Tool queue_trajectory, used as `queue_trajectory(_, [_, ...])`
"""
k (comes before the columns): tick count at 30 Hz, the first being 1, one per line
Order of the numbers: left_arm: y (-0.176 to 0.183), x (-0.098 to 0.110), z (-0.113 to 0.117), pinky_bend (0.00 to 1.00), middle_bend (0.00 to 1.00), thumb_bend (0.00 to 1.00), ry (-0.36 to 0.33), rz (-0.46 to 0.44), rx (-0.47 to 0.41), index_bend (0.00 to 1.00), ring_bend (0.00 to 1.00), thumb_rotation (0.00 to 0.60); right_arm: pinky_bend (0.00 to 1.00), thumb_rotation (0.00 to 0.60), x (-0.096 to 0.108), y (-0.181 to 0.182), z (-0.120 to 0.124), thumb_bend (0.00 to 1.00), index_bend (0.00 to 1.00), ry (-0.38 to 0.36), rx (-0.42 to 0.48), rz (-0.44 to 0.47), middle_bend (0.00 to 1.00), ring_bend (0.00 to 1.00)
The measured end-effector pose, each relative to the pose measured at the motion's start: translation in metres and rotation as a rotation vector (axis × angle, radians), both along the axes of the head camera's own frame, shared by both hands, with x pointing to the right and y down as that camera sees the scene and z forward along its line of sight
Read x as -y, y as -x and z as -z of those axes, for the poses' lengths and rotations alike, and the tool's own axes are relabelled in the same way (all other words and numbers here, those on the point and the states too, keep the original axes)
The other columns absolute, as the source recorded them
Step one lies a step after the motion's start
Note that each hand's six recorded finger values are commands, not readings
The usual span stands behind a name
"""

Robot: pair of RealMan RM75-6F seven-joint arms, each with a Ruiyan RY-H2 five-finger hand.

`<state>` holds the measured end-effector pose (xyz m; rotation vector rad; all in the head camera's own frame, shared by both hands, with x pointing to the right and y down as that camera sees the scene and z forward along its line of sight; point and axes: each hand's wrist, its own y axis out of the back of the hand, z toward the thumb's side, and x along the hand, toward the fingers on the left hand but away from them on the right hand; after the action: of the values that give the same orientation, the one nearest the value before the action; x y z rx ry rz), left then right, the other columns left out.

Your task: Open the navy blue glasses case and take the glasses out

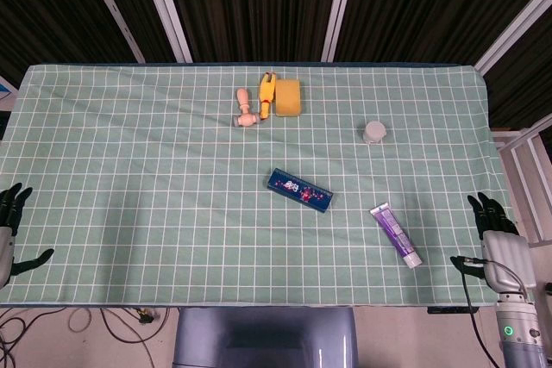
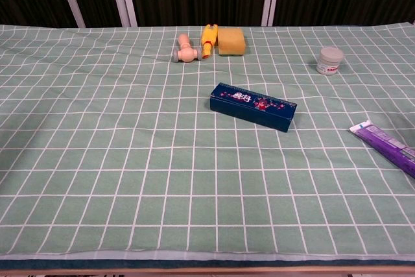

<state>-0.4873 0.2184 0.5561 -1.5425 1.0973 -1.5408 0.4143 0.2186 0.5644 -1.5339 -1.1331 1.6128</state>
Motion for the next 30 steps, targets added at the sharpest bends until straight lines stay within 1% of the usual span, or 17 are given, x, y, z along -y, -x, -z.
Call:
queue_trajectory(10, [-0.002,0.000,0.001,0.00,0.00,0.00,-0.002,-0.011,-0.007,0.00,0.00,0.600,0.23,0.600,0.002,0.006,0.001,0.03,0.00,0.010,0.011,0.000,0.00,0.00])
queue_trajectory(15, [-0.002,0.001,0.000,0.00,0.00,0.00,-0.005,-0.006,-0.013,0.00,0.00,0.600,0.23,0.600,0.012,0.021,0.004,0.03,0.00,-0.001,0.052,-0.003,0.00,0.00])
queue_trajectory(18, [-0.001,0.001,0.001,0.00,0.00,0.00,-0.008,-0.002,-0.017,0.00,0.00,0.600,0.23,0.600,0.025,0.039,0.006,0.02,0.00,-0.005,0.097,-0.001,0.00,0.00])
queue_trajectory(19, [-0.001,0.001,0.001,0.00,0.00,0.00,-0.009,0.001,-0.019,0.00,0.00,0.600,0.23,0.600,0.032,0.049,0.006,0.02,0.00,-0.005,0.116,0.007,0.00,0.00])
queue_trajectory(24, [0.001,0.002,0.002,0.00,0.00,0.00,-0.013,0.004,-0.017,0.00,0.00,0.600,0.23,0.600,0.065,0.094,0.002,0.06,0.00,-0.005,0.166,0.067,0.00,0.00])
queue_trajectory(25, [0.001,0.002,0.002,0.00,0.00,0.00,-0.011,0.004,-0.016,0.00,0.00,0.600,0.23,0.600,0.075,0.110,-0.001,0.07,0.00,-0.005,0.181,0.087,0.00,0.00])
queue_trajectory(26, [0.001,0.002,0.002,0.00,0.00,0.00,-0.010,0.004,-0.016,0.00,0.00,0.600,0.23,0.600,0.079,0.117,-0.002,0.07,0.00,-0.005,0.188,0.094,0.00,0.00])
queue_trajectory(28, [0.000,0.003,0.001,0.00,0.00,0.00,-0.006,0.005,-0.022,0.00,0.00,0.600,0.23,0.600,0.092,0.142,-0.009,0.07,0.00,0.000,0.219,0.114,0.00,0.00])
queue_trajectory(30, [0.001,0.003,0.002,0.00,0.00,0.00,-0.005,0.006,-0.022,0.00,0.00,0.600,0.23,0.600,0.099,0.164,-0.017,0.07,0.00,0.011,0.246,0.124,0.00,0.00])
